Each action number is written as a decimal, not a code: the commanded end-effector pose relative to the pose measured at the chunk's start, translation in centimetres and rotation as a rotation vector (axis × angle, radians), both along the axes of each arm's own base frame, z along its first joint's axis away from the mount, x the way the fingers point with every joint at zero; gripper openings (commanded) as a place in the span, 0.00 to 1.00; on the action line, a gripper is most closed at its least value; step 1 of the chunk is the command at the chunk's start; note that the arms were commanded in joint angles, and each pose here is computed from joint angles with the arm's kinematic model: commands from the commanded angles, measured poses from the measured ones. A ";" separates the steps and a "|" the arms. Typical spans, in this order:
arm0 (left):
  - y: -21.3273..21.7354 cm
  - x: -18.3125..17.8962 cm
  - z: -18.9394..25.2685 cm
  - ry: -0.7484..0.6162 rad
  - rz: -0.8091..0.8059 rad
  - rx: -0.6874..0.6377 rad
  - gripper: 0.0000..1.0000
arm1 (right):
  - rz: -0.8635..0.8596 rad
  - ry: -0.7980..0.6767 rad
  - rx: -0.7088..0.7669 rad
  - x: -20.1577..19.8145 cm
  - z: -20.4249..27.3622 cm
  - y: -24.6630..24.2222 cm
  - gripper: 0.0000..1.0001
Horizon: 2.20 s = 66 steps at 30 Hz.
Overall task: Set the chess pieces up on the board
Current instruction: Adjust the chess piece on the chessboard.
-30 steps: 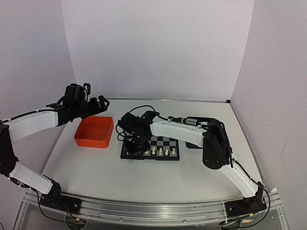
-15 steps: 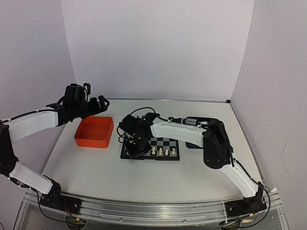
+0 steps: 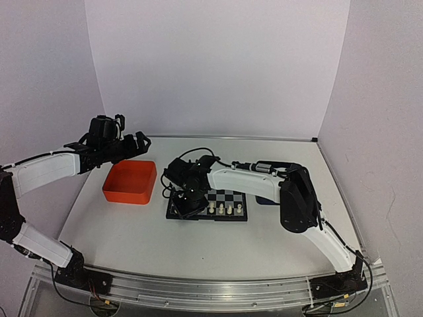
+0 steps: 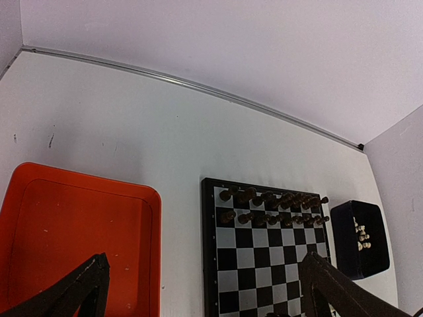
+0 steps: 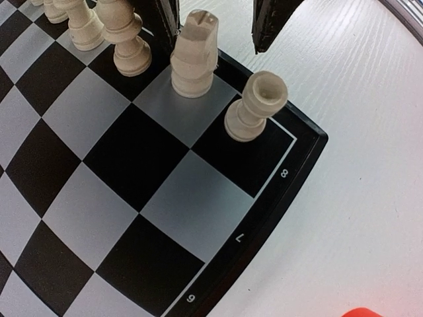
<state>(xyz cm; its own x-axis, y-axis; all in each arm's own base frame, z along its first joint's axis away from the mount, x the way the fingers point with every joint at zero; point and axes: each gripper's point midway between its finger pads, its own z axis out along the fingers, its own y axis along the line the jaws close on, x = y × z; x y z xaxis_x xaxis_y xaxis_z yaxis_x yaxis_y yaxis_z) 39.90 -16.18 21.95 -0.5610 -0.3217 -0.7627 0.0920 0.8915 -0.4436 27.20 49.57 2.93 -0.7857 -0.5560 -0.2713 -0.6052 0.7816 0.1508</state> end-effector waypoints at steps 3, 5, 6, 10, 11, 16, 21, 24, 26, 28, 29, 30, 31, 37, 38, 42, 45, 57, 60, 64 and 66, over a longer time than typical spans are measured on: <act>0.3 0.6 1.2 -0.048 0.011 0.012 1.00 | 0.048 -0.019 0.072 -1.1 3.9 1.4 0.34; 0.3 0.6 1.3 -0.052 0.013 0.013 1.00 | 0.050 -0.033 0.074 -1.1 4.4 1.4 0.34; 0.4 0.6 1.4 -0.054 0.014 0.013 1.00 | 0.053 -0.035 0.077 -1.1 4.6 1.4 0.34; 0.5 0.7 1.5 -0.060 0.019 0.017 1.00 | 0.071 -0.034 0.091 -1.5 5.3 1.6 0.34; 0.5 0.7 1.6 -0.061 0.020 0.018 1.00 | 0.076 -0.033 0.092 -1.7 5.4 1.6 0.34; 0.6 0.7 1.6 -0.063 0.026 0.025 1.00 | 0.088 -0.032 0.097 -2.0 5.6 1.7 0.34; 0.7 0.8 1.5 -0.061 0.028 0.027 1.00 | 0.099 -0.032 0.100 -1.9 5.4 2.0 0.34; 0.8 0.8 1.5 -0.061 0.030 0.029 1.00 | 0.103 -0.037 0.100 -1.7 5.1 2.3 0.34; 0.8 0.7 1.5 -0.062 0.032 0.031 1.00 | 0.100 -0.048 0.098 -1.4 5.1 2.4 0.34; 0.8 0.7 1.6 -0.064 0.033 0.031 1.00 | 0.101 -0.054 0.089 -1.1 4.6 2.3 0.34; 0.9 0.7 1.6 -0.065 0.034 0.030 1.00 | 0.105 -0.055 0.088 -1.0 4.5 2.3 0.34; 0.9 0.6 1.6 -0.065 0.034 0.031 1.00 | 0.106 -0.052 0.087 -0.9 4.2 2.3 0.34; 0.9 0.6 1.6 -0.065 0.033 0.031 1.00 | 0.107 -0.046 0.087 -0.8 4.0 2.3 0.34; 0.9 0.6 1.7 -0.066 0.034 0.029 1.00 | 0.148 -0.016 0.090 -1.0 3.2 2.3 0.32; 0.9 0.6 1.7 -0.065 0.034 0.029 1.00 | 0.160 -0.013 0.090 -1.2 3.2 2.3 0.32; 0.9 0.5 1.7 -0.065 0.031 0.027 1.00 | 0.223 0.011 0.083 -2.0 2.6 2.0 0.32; 0.8 0.5 1.7 -0.065 0.029 0.026 1.00 | 0.265 0.027 0.082 -2.6 2.3 1.9 0.32; 0.9 0.5 2.0 -0.070 0.032 0.025 1.00 | 0.333 -0.039 0.026 -1.2 1.1 1.1 0.32; 0.9 0.5 2.1 -0.072 0.033 0.026 1.00 | 0.333 -0.042 0.023 -0.8 0.9 1.0 0.32; 1.0 0.4 2.2 -0.074 0.035 0.025 1.00 | 0.348 -0.043 0.023 -0.6 0.8 0.9 0.32; 0.9 0.4 2.1 -0.073 0.033 0.025 1.00 | 0.355 -0.047 0.023 -0.5 0.8 0.9 0.32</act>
